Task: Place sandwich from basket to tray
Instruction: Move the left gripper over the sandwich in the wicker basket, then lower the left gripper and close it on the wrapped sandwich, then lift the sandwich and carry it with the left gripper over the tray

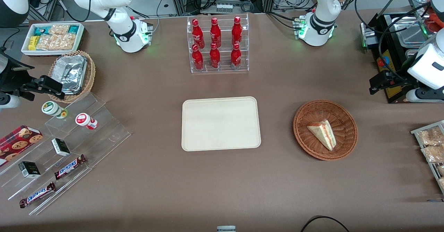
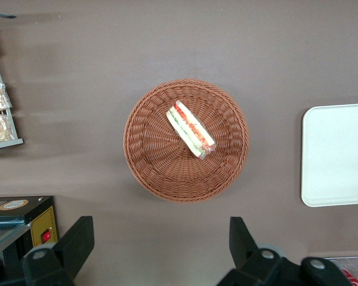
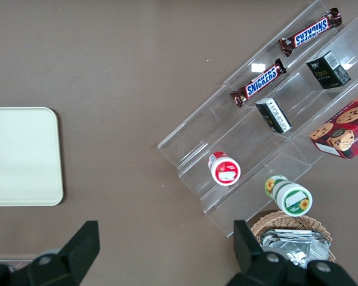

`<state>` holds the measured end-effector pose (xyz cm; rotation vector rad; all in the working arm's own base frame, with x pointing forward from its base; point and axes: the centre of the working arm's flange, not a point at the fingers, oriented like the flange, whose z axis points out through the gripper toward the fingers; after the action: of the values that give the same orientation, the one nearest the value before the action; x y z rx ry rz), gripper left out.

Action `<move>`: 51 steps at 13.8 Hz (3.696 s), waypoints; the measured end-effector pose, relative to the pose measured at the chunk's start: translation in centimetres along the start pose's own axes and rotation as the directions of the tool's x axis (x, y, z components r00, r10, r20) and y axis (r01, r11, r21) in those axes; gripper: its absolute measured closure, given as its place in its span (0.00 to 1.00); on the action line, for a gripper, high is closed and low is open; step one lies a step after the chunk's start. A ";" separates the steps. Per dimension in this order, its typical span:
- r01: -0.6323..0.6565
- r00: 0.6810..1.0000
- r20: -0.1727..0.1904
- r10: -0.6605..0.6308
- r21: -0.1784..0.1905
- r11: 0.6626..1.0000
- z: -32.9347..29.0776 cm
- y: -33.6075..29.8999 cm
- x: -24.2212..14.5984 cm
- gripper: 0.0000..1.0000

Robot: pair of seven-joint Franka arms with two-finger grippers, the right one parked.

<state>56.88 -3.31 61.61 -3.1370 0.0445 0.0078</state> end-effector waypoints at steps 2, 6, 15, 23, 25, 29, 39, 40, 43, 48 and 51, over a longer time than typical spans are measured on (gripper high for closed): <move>0.001 1.000 0.020 -0.001 0.001 1.000 0.2 -0.1 -0.2 0.00; 0.001 0.999 0.053 -0.001 0.002 1.000 1.7 0.0 0.1 0.00; 0.184 0.983 0.014 -0.184 0.003 0.983 14.4 2.1 1.0 0.00; 0.464 0.883 -0.054 -0.466 -0.045 0.885 25.7 5.1 -1.3 0.00; 0.476 0.878 -0.031 -0.477 -0.031 0.879 27.6 5.1 -1.7 0.00; 0.475 0.880 -0.011 -0.475 -0.011 0.880 31.6 5.1 -1.4 0.00; 0.513 0.857 -0.034 -0.514 -0.040 0.858 36.2 5.2 -0.5 0.00; 0.513 0.857 -0.037 -0.514 -0.042 0.858 36.3 5.2 -0.4 0.01; 0.512 0.857 -0.043 -0.514 -0.046 0.858 36.0 5.2 -0.2 0.26; 0.497 0.865 -0.055 -0.499 -0.037 0.867 35.1 5.2 0.2 0.75; 0.480 0.877 -0.024 -0.480 0.028 0.877 31.4 5.1 0.8 0.81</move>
<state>57.35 -8.30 30.20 -3.0171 -0.7260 -0.0197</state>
